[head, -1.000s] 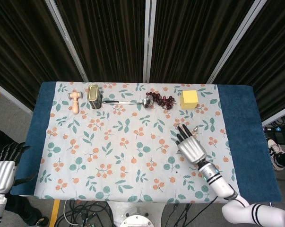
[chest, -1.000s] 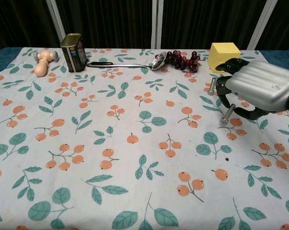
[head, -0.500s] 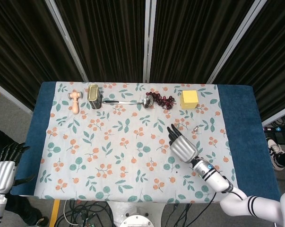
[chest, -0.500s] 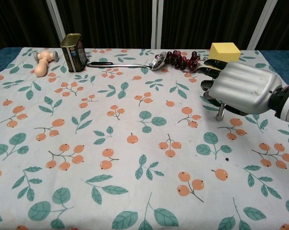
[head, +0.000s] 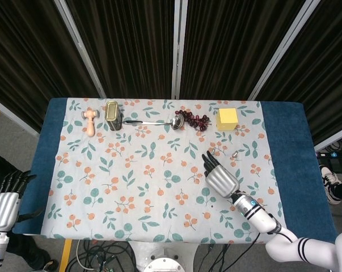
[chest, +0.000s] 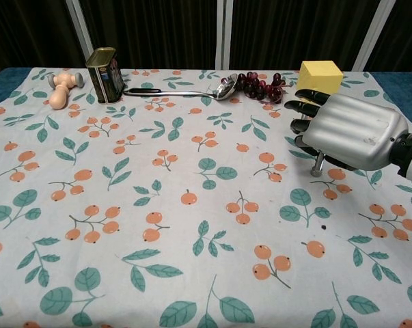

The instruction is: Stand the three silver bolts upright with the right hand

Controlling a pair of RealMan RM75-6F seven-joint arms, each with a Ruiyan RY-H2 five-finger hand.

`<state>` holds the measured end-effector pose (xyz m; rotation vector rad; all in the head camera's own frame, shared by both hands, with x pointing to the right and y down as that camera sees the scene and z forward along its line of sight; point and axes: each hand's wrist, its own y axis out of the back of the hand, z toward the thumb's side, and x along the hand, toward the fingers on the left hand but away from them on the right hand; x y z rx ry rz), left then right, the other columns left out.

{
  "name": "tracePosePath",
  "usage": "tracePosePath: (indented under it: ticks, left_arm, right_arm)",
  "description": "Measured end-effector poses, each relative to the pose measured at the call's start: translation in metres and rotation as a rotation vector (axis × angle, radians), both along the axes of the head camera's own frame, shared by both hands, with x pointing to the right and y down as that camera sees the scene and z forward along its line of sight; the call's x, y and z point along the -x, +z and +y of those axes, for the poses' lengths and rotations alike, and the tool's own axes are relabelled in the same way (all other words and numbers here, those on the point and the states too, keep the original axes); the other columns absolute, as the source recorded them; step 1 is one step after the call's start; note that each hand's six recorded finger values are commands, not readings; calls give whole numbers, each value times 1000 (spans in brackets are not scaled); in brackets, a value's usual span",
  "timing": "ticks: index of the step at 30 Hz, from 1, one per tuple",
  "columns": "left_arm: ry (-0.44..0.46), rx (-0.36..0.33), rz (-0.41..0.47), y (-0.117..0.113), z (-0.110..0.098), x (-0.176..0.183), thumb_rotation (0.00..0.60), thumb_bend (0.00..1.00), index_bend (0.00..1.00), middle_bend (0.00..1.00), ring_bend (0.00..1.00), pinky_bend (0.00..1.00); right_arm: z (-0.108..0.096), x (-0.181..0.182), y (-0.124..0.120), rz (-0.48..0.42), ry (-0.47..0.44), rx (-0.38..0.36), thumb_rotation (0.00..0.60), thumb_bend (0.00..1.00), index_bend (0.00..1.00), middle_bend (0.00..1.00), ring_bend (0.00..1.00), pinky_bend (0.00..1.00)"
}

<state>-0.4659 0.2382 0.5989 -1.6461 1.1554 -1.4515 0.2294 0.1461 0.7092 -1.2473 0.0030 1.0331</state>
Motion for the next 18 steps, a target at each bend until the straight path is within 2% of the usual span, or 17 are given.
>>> tracePosePath:
  ticks: [5,12,18]
  left_arm:
    - [-1,0,-1,0,0,0,600,0,175,114,7,0]
    - [0,1,-1,1,-1,0,600,0,175,114,6,0]
    - [3,1,-2,1,-1,0,600,0,175,114,6,0]
  right_arm:
    - [0,1,0,-4,2,-1,600,414,431,267,0,0]
    - [2,-1,0,-1,5,3,600,326,427,267,0,0]
    - [2,-3,-2,3,12,-4,600,320,423,266,0,0]
